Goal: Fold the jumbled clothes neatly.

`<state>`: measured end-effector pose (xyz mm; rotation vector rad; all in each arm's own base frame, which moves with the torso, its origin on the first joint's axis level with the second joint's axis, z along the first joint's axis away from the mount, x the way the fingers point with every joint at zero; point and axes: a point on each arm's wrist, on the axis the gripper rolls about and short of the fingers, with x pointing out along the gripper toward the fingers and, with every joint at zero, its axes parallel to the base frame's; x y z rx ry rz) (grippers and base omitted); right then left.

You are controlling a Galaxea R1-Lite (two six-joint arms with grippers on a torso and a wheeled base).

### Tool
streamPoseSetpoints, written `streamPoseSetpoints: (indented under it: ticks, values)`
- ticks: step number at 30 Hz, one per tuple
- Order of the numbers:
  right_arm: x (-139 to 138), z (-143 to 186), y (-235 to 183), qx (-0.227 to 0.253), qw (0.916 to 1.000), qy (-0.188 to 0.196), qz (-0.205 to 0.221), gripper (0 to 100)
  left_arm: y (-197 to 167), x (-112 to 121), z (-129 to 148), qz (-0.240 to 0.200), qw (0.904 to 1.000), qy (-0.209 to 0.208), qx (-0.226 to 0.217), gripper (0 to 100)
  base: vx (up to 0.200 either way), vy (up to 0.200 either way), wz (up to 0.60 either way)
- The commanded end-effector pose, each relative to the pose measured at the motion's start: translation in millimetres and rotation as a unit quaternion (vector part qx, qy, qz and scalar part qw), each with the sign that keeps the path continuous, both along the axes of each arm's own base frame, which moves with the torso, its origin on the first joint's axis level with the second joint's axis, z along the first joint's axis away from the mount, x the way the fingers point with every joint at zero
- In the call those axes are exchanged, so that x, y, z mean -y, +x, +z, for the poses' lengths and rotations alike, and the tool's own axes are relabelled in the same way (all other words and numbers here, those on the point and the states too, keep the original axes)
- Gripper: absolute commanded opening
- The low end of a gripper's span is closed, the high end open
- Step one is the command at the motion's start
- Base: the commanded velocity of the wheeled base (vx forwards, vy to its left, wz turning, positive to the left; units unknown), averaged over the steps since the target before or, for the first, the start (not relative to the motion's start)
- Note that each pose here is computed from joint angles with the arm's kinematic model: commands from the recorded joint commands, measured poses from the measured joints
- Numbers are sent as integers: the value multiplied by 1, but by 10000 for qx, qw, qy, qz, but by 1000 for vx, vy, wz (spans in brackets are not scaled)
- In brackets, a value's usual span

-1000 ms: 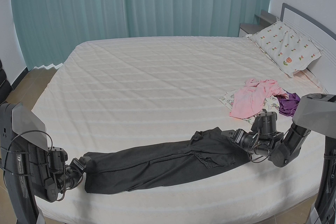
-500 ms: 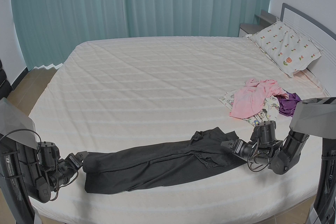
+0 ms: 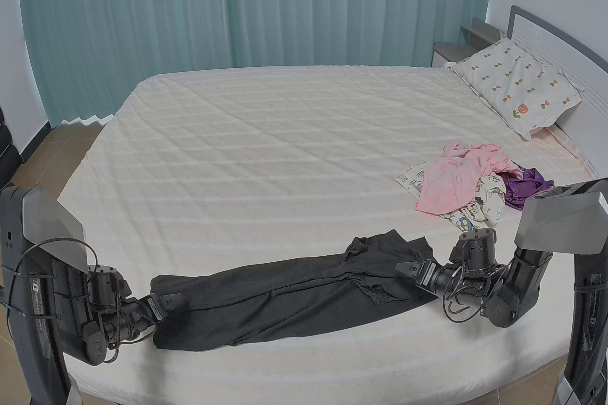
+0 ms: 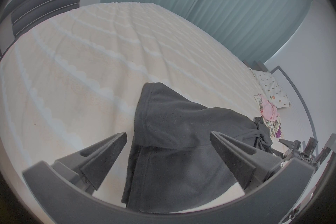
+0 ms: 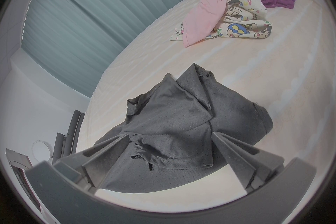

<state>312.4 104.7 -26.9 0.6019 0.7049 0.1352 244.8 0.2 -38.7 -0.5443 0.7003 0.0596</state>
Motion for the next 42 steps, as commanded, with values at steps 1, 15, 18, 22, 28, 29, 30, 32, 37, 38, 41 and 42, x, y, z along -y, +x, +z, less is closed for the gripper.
streamPoseSetpoints:
  ticks: [1,15,18,22,28,29,30,32,37,38,41,42]
  values:
    - [0,-6,0,-61,10000,-15,9,100,12,1,-21,-69,9999,71,-60,100,0,0,0]
    - [-3,-7,-1,-62,10000,-13,45,100,26,-3,-22,-124,9995,290,-94,100,0,0,0]
    - [-3,-6,-2,-62,10000,-13,45,100,27,-2,-23,-146,9994,284,-132,100,0,0,0]
    - [-3,-6,-2,-24,10000,-3,55,100,27,0,-23,-195,9993,286,-130,100,0,0,0]
    - [-3,-6,-1,-3,10000,5,55,100,29,2,-23,-256,9993,268,-81,100,0,0,0]
    - [-3,-6,-1,-1,10000,0,49,100,29,2,-23,-262,9993,263,-81,100,0,0,0]
    - [-3,-6,-1,5,10000,7,55,100,29,2,-23,-269,9993,262,-88,100,0,0,0]
    - [-3,-6,-1,-3,10000,5,55,100,29,3,-23,-272,9993,257,-74,0,0,0,0]
    - [-3,-6,-1,-3,10000,5,55,100,26,2,-21,-257,9993,257,-82,0,0,0,0]
    - [-3,-6,-1,-3,10000,5,55,100,25,0,-18,-212,9994,262,-68,0,0,0,0]
    - [-3,-6,-1,-3,10000,5,55,100,23,-2,-15,-173,9995,262,-54,0,0,0,0]
    - [-3,-6,-1,-3,10000,5,48,100,21,-3,-12,-150,9995,262,-47,0,0,0,0]
